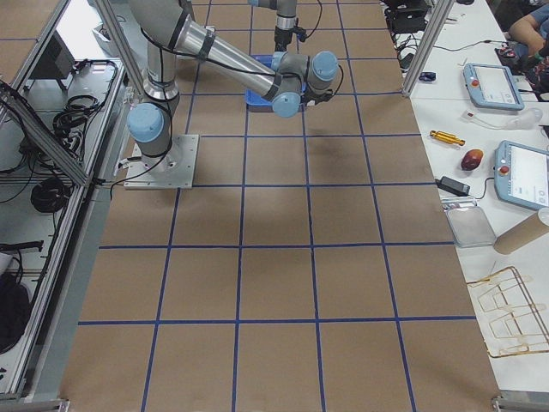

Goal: Assemble white blocks and place on blue tray

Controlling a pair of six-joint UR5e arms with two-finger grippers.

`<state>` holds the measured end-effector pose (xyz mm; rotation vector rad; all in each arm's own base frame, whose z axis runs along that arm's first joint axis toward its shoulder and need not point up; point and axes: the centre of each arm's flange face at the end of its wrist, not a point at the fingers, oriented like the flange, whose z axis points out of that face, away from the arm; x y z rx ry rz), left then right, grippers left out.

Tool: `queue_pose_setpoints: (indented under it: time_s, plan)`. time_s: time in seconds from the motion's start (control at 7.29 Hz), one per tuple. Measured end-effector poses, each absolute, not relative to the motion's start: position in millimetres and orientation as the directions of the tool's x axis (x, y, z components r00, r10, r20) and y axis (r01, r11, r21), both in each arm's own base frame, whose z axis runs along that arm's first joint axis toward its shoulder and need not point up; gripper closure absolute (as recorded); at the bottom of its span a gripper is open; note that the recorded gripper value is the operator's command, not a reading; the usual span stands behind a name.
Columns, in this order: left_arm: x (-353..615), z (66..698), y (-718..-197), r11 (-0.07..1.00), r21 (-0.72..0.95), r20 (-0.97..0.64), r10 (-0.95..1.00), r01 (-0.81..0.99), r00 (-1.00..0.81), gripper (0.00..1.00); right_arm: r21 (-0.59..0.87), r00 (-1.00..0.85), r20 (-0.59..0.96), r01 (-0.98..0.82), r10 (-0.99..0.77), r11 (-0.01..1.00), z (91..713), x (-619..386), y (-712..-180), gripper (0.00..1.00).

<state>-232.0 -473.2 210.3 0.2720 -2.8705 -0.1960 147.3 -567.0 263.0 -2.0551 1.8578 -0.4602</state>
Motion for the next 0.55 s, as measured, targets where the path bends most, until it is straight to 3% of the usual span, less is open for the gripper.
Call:
queue_pose_setpoints:
  time_s: [0.55]
  plan:
    - [-225.4,197.0,-461.6,0.962,0.205,0.225,-0.225,-0.179,-0.948,1.0,-0.44,0.128,-0.026,-0.892,-0.991,-0.104,237.9,246.1,-519.4,1.0]
